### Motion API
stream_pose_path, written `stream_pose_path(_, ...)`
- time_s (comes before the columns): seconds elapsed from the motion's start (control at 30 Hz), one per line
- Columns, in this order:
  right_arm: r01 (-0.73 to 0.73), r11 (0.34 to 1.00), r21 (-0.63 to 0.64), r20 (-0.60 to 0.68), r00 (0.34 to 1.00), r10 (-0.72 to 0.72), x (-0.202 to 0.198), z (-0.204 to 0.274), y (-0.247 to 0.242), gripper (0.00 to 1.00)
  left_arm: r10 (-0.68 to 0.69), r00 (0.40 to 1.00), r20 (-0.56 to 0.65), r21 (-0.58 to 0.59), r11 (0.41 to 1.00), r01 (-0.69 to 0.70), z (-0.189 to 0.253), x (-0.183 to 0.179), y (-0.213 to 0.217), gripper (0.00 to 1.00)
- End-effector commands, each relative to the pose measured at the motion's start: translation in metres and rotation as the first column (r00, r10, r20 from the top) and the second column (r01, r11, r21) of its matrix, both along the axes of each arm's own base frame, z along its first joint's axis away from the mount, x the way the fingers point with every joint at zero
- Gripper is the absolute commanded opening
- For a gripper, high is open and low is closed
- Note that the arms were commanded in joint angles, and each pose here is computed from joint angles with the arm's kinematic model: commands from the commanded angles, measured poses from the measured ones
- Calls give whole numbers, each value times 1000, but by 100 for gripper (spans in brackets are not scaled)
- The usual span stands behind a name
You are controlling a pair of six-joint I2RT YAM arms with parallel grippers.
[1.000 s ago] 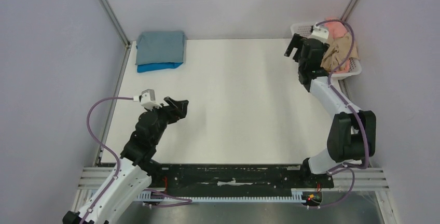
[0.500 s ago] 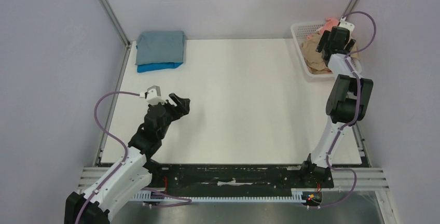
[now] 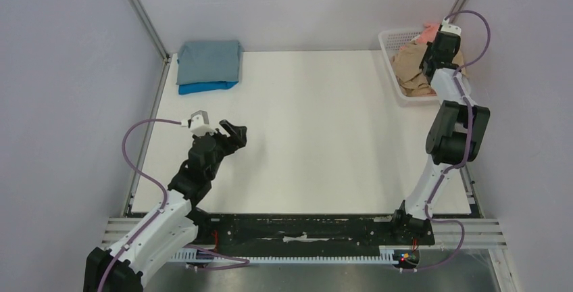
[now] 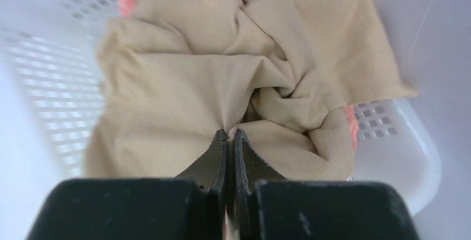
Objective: Fold and stack the t-shirts
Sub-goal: Grab crumpled tshirt from bin with the right arm, then move the tshirt to the center of the board
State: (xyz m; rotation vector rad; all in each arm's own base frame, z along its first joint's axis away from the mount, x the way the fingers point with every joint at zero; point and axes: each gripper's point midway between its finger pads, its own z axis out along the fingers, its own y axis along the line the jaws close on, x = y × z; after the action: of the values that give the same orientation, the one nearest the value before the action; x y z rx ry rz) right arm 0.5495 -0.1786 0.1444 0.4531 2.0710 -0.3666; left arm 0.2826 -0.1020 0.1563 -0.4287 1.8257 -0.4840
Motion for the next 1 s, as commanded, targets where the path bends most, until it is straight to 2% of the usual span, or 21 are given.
stream_pose_path(0.0, -134, 988, -76, 360, 920, 153, -3, 173, 29, 0, 13, 998, 56, -7, 1000, -12, 15, 1, 4, 87)
stream_pose_path(0.1, -199, 971, -130, 486, 841, 238, -22, 238, 52, 0, -4, 998, 63, -18, 1000, 6, 17, -3, 2, 87)
stream_pose_path(0.23, -362, 911, -197, 619, 675, 402, -53, 317, 111, 0, -15, 997, 71, -34, 999, 17, 20, -7, 1, 87)
stream_pose_path(0.37, -597, 759, -259, 636, 486, 600, -85, 354, 207, 0, -20, 996, 82, -50, 998, 24, 25, -13, 1, 87)
stream_pose_path(0.5, -736, 620, -272, 667, 320, 673, -129, 371, 292, 0, -24, 997, 77, -67, 997, 29, 25, -20, 3, 87)
stream_pose_path(0.53, -761, 604, -238, 690, 306, 657, -137, 367, 306, 0, -17, 997, 75, -74, 997, 23, 26, -22, 4, 87)
stream_pose_path(0.6, -775, 615, -145, 726, 339, 598, -147, 356, 323, 0, -10, 997, 73, -87, 996, 16, 28, -25, 6, 87)
stream_pose_path(0.7, -815, 575, -78, 715, 356, 602, -163, 331, 355, 0, 4, 999, 44, -95, 996, 0, 28, -31, 10, 87)
stream_pose_path(0.87, -936, 344, -82, 662, 207, 721, -211, 304, 434, 0, 26, 1000, 16, -109, 994, -24, 28, -41, 16, 87)
stream_pose_path(0.97, -961, 262, -87, 660, 141, 738, -232, 299, 458, 0, 27, 1000, 7, -124, 992, -26, 28, -45, 17, 87)
